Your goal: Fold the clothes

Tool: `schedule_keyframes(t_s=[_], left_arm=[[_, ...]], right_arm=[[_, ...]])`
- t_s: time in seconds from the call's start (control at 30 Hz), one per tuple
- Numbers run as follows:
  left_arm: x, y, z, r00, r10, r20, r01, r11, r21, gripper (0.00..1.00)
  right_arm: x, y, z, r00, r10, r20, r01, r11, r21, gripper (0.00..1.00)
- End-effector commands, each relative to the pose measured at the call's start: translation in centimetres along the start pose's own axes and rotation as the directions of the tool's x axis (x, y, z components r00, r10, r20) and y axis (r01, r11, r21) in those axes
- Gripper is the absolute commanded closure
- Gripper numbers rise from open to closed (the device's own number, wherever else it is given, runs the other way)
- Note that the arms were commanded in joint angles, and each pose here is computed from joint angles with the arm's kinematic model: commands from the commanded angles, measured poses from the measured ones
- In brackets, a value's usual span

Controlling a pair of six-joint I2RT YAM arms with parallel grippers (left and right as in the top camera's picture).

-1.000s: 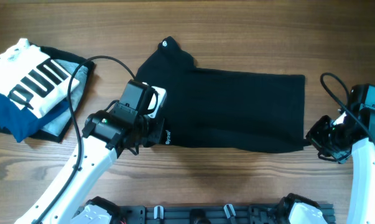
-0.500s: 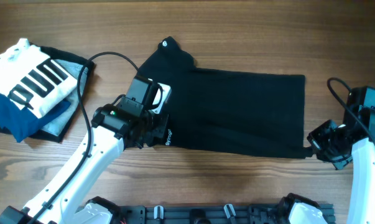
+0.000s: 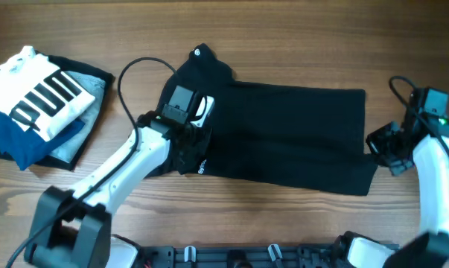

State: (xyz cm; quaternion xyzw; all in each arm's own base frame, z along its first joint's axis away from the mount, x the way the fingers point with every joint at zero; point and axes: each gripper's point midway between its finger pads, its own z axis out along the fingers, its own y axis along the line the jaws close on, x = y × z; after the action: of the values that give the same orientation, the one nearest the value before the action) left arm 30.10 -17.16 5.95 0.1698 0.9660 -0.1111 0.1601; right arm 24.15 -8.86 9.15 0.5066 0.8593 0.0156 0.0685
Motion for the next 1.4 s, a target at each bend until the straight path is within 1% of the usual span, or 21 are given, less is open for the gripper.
schedule_keyframes(t_s=[0.0, 0.17, 0.23, 0.27, 0.3, 0.33, 0.37, 0.43, 0.53, 0.57, 0.63, 0.73, 0.77, 0.87, 0.9, 0.97, 1.0, 1.13, 1.23, 1.3, 1.37], left_arm=[[-0.6, 0.0, 0.9, 1.000, 0.005, 0.003, -0.005, 1.000, 0.008, 0.86], [0.1, 0.1, 0.9, 1.000, -0.002, -0.027, 0.002, 1.000, 0.004, 0.87], [0.2, 0.1, 0.9, 1.000, -0.002, -0.029, 0.002, 1.000, 0.003, 0.77], [0.1, 0.1, 1.0, 1.000, -0.001, -0.026, 0.001, 1.000, 0.004, 0.77], [0.0, 0.1, 1.0, 1.000, -0.001, -0.021, 0.001, 1.000, 0.004, 0.74], [-0.1, 0.1, 0.9, 1.000, 0.000, -0.016, 0.000, 1.000, 0.005, 0.67], [-0.3, 0.1, 0.9, 1.000, 0.002, -0.008, -0.002, 1.000, 0.005, 0.67], [-2.1, 1.1, -0.5, 0.999, -0.003, 0.045, 0.005, 0.999, -0.048, 0.56], [-5.1, 4.1, -4.6, 0.988, -0.027, 0.153, 0.054, 0.983, -0.178, 0.48], [-5.8, 5.2, -5.9, 0.979, -0.046, 0.198, 0.085, 0.977, -0.196, 0.48], [-5.7, 6.3, -6.4, 0.975, -0.090, 0.205, 0.129, 0.974, -0.188, 0.58], [-3.7, 7.1, -4.8, 0.970, -0.207, 0.129, 0.223, 0.967, -0.124, 0.84], [-2.8, 7.1, -3.9, 0.971, -0.221, 0.091, 0.231, 0.967, -0.111, 0.88], [1.0, 7.4, -1.1, 0.961, -0.274, -0.038, 0.268, 0.955, -0.129, 0.92], [2.6, 7.3, -0.3, 0.946, -0.311, -0.089, 0.298, 0.945, -0.135, 0.92], [3.7, 6.5, 0.3, 0.939, -0.317, -0.130, 0.306, 0.947, -0.100, 0.89], [4.1, 6.3, 0.6, 0.937, -0.319, -0.143, 0.309, 0.947, -0.090, 0.83], [5.5, 6.5, 1.5, 0.931, -0.325, -0.169, 0.312, 0.945, -0.099, 0.80], [5.7, 6.5, 1.6, 0.926, -0.336, -0.172, 0.322, 0.941, -0.102, 0.68], [5.9, 6.5, 1.5, 0.923, -0.338, -0.182, 0.324, 0.940, -0.105, 0.67], [6.3, 6.4, 1.4, 0.919, -0.343, -0.195, 0.328, 0.939, -0.109, 0.63]], right_arm=[[0.1, 0.6, 2.9, 0.996, -0.070, -0.061, 0.072, 0.997, 0.023, 0.96], [0.7, 1.5, 5.9, 0.981, -0.151, -0.120, 0.158, 0.986, 0.051, 0.96], [0.9, 1.8, 6.4, 0.978, -0.168, -0.123, 0.176, 0.983, 0.060, 0.96], [0.8, 1.9, 6.4, 0.979, -0.169, -0.118, 0.177, 0.982, 0.060, 0.96], [0.7, 1.9, 6.4, 0.979, -0.170, -0.111, 0.177, 0.982, 0.060, 0.92], [0.5, 1.7, 6.4, 0.981, -0.167, -0.101, 0.175, 0.982, 0.073, 0.87], [0.1, 1.6, 6.4, 0.982, -0.168, -0.085, 0.175, 0.981, 0.085, 0.78], [-1.3, 1.3, 5.6, 0.984, -0.176, -0.041, 0.180, 0.977, 0.116, 0.61], [-2.8, 2.5, 3.1, 0.976, -0.219, -0.009, 0.219, 0.972, 0.092, 0.57], [-3.0, 3.4, 2.1, 0.967, -0.256, -0.007, 0.256, 0.965, 0.057, 0.59], [-2.3, 4.8, 1.5, 0.941, -0.337, -0.030, 0.336, 0.941, -0.032, 0.66], [0.5, 5.9, 1.8, 0.878, -0.463, -0.118, 0.444, 0.882, -0.157, 0.73], [1.2, 5.5, 2.3, 0.873, -0.468, -0.141, 0.448, 0.881, -0.149, 0.77], [3.3, 4.0, 4.1, 0.859, -0.470, -0.202, 0.452, 0.882, -0.131, 0.78], [4.1, 3.2, 5.0, 0.859, -0.459, -0.225, 0.443, 0.888, -0.121, 0.78], [4.6, 2.6, 5.8, 0.863, -0.445, -0.238, 0.430, 0.896, -0.114, 0.78], [4.9, 2.4, 6.2, 0.864, -0.442, -0.241, 0.427, 0.897, -0.113, 0.77], [5.5, 1.8, 6.8, 0.861, -0.440, -0.255, 0.427, 0.898, -0.107, 0.72], [5.6, 1.2, 7.2, 0.860, -0.439, -0.260, 0.432, 0.898, -0.087, 0.74], [6.0, 0.5, 7.6, 0.859, -0.436, -0.270, 0.434, 0.898, -0.069, 0.79], [6.2, 0.3, 8.2, 0.860, -0.436, -0.266, 0.433, 0.898, -0.070, 0.79]])
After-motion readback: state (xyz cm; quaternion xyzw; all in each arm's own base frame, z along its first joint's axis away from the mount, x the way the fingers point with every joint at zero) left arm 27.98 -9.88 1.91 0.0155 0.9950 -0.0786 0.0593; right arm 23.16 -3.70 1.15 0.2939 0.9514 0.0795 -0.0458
